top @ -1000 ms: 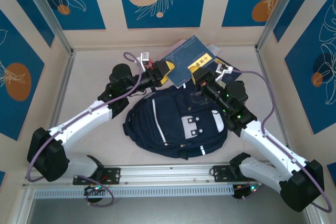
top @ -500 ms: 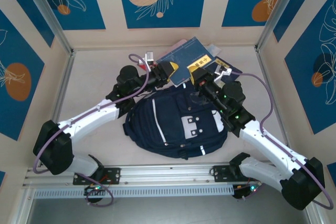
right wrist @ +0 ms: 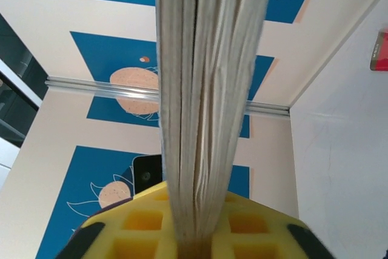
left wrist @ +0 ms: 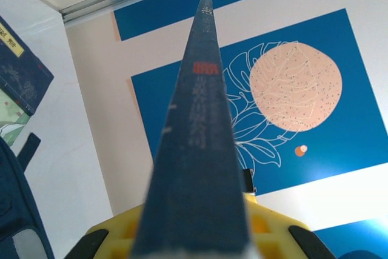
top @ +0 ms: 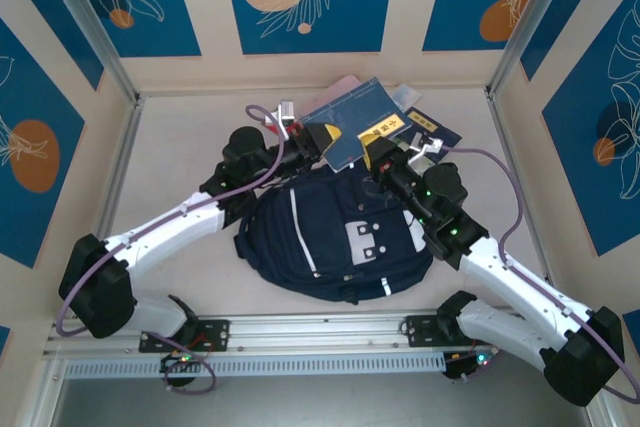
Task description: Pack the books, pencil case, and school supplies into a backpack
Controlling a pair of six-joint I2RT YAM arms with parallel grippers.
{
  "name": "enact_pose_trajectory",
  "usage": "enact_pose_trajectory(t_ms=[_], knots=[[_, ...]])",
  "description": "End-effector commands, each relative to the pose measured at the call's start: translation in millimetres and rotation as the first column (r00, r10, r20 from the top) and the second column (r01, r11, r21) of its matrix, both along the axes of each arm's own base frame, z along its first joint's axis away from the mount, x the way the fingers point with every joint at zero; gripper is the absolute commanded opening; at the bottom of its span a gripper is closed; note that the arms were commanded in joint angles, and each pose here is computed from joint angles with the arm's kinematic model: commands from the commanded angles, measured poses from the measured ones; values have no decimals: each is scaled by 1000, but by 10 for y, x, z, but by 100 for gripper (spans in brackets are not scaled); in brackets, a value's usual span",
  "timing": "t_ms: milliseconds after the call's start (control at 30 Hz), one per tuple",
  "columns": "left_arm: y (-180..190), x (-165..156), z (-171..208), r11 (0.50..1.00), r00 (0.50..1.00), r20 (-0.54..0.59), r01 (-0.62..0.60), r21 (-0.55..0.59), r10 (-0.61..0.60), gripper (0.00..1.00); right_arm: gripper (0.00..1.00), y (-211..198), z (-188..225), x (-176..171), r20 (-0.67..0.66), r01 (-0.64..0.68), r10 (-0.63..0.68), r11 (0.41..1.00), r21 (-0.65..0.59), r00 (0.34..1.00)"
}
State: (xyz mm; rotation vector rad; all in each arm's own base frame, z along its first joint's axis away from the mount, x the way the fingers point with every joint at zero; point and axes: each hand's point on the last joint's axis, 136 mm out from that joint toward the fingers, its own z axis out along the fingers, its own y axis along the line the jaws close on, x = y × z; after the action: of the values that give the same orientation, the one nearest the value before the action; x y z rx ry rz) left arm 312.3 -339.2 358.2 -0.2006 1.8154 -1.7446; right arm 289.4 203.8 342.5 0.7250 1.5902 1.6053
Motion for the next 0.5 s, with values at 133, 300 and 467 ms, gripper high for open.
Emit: enact_pose_trajectory(t_ms=[133, 300, 467], knots=[[270, -54, 408, 989, 987, 139, -92, 117, 76, 0, 47, -289, -286, -83, -92, 57, -67, 992, -110, 994], [590, -240, 287, 920, 980, 178, -144, 365, 83, 0, 52, -472, -385, -248, -120, 7, -39, 967, -254, 992], [934, -433, -5, 823, 984, 141, -167, 543, 107, 0, 53, -359, -516, -483, -209, -197, 113, 873, -446, 971]])
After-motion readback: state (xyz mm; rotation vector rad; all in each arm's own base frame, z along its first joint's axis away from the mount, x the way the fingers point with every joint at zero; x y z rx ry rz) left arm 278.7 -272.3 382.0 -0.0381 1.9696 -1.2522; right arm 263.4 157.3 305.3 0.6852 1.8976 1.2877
